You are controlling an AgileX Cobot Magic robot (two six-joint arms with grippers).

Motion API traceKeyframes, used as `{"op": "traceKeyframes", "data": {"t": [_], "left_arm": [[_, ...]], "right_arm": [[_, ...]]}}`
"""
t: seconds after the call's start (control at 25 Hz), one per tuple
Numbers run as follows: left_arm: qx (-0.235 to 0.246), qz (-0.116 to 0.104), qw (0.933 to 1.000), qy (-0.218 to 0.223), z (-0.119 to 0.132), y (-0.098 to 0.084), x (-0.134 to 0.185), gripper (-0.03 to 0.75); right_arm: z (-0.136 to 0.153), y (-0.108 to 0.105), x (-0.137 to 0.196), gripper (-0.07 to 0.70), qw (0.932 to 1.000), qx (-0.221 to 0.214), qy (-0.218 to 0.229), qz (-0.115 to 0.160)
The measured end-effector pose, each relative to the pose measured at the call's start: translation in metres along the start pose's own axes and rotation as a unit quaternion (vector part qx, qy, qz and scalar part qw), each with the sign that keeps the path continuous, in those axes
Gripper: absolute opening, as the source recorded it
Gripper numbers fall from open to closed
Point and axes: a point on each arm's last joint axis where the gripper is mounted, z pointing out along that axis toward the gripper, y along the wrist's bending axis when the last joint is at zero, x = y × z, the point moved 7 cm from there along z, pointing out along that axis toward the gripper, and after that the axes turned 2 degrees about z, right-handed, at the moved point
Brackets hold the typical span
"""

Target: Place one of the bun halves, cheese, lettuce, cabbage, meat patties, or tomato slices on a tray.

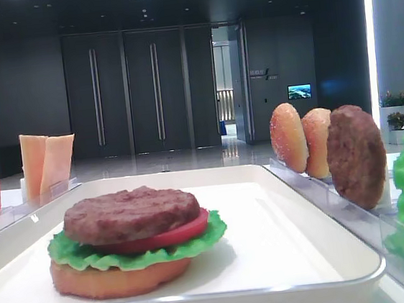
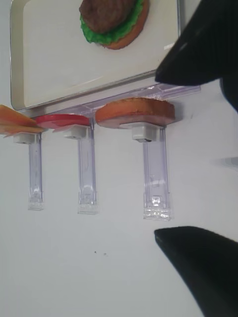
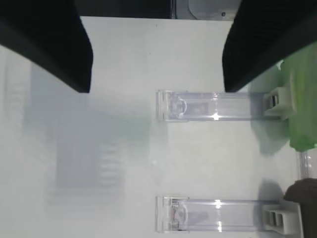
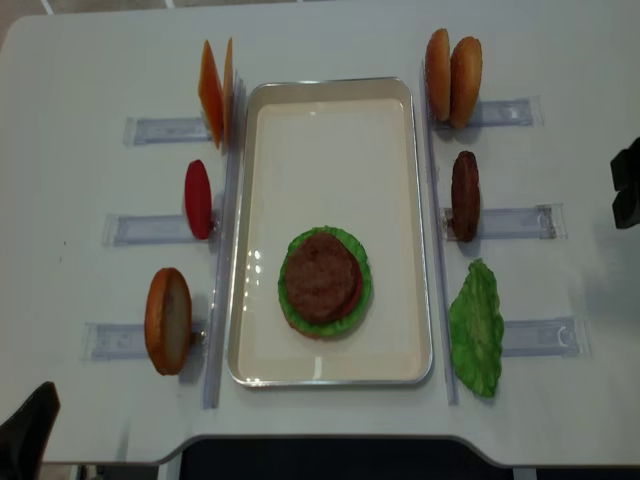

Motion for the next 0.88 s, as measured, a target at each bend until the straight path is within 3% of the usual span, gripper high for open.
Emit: {"op": "traceKeyframes", "data": {"t": [0.2,0.32,0.44,0.68,0.88], "left_arm": [[0.000,0.000,1.0000,0.000,0.000,0.000,0.000,0.692],[0.000,0.000,1.0000,0.000,0.000,0.000,0.000,0.692],[0.000,0.000,1.0000,0.000,0.000,0.000,0.000,0.692],[0.000,0.000,1.0000,0.000,0.000,0.000,0.000,0.692],[0.000,0.000,1.0000,0.000,0.000,0.000,0.000,0.692]], "right_arm": [[-0.033,-0.004,0.024,0.515,0.9970,0.017,-0.074,-0.008],[-0.054,-0.004,0.040,0.515,0.9914,0.022,-0.129,-0.010],[-0.076,-0.003,0.064,0.514,0.9806,0.021,-0.194,-0.012],[-0.097,-0.002,0.102,0.507,0.9589,0.021,-0.283,-0.015],[-0.088,-0.004,0.127,0.507,0.9509,0.022,-0.308,-0.018]]}}
